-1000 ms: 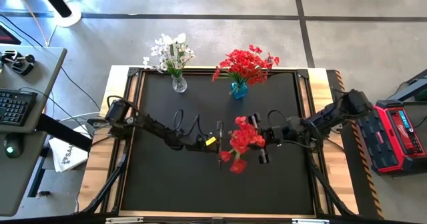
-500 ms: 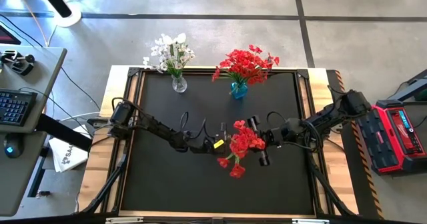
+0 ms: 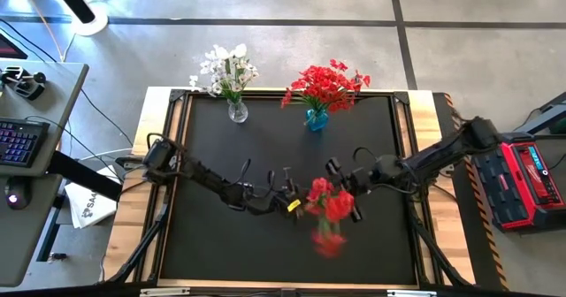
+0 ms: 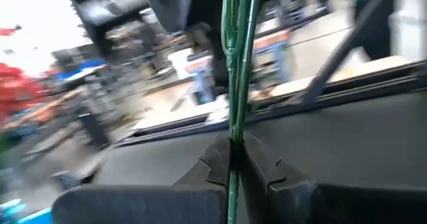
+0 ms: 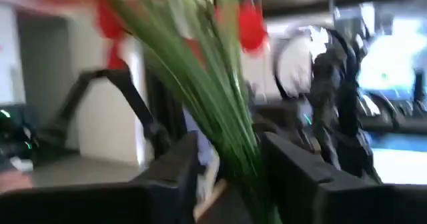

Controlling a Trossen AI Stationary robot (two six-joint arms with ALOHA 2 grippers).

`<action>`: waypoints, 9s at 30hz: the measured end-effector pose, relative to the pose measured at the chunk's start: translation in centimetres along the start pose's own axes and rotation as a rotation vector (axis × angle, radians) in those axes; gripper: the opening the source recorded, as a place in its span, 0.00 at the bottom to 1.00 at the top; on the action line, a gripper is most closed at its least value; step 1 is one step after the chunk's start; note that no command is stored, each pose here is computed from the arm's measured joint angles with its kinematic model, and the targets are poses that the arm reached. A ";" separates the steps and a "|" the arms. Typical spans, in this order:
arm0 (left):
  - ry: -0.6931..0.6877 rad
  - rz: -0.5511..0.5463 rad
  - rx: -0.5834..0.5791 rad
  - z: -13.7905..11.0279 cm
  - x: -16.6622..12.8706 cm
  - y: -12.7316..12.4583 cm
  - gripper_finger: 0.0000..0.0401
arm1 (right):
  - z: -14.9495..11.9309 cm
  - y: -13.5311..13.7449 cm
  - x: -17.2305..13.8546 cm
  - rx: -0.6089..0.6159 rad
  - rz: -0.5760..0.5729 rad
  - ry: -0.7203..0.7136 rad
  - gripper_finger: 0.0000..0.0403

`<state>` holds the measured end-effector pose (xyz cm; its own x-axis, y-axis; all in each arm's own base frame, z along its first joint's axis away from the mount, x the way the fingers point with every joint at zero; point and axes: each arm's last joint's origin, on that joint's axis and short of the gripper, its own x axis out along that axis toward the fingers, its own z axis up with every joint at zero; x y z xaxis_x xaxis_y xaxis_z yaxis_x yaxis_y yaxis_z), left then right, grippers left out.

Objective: Sort flowers into vase by color
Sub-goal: Put the red flowers into the blue vase, then return to Home Position

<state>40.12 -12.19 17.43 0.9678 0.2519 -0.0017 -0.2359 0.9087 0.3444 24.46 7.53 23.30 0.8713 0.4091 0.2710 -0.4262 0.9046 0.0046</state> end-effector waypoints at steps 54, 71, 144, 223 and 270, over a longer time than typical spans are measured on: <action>0.494 0.170 -0.120 -5.1 -2.3 -1.2 0.31 | 2.3 -3.5 -5.5 -0.505 -0.998 0.094 0.00; 0.450 0.211 -0.110 1.0 -5.9 -0.4 0.31 | 3.7 -10.1 -7.0 -0.557 -1.106 0.026 0.00; 0.397 0.164 -0.082 3.2 -8.4 -1.8 0.31 | 2.4 -6.5 -6.4 -0.310 -0.792 0.710 0.48; 0.385 0.123 -0.221 5.3 -6.8 2.7 0.17 | 3.9 0.4 -13.4 0.157 -0.482 0.413 0.31; -0.193 -0.070 -0.586 -4.6 -24.4 17.7 0.00 | -0.7 0.4 -17.1 0.041 -0.209 0.122 0.00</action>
<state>11.90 -0.73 19.25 0.9682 0.1703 0.1830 -0.1278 0.9664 -0.2230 9.55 1.01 17.99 0.9635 0.2271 0.1420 -0.2409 0.9665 0.0883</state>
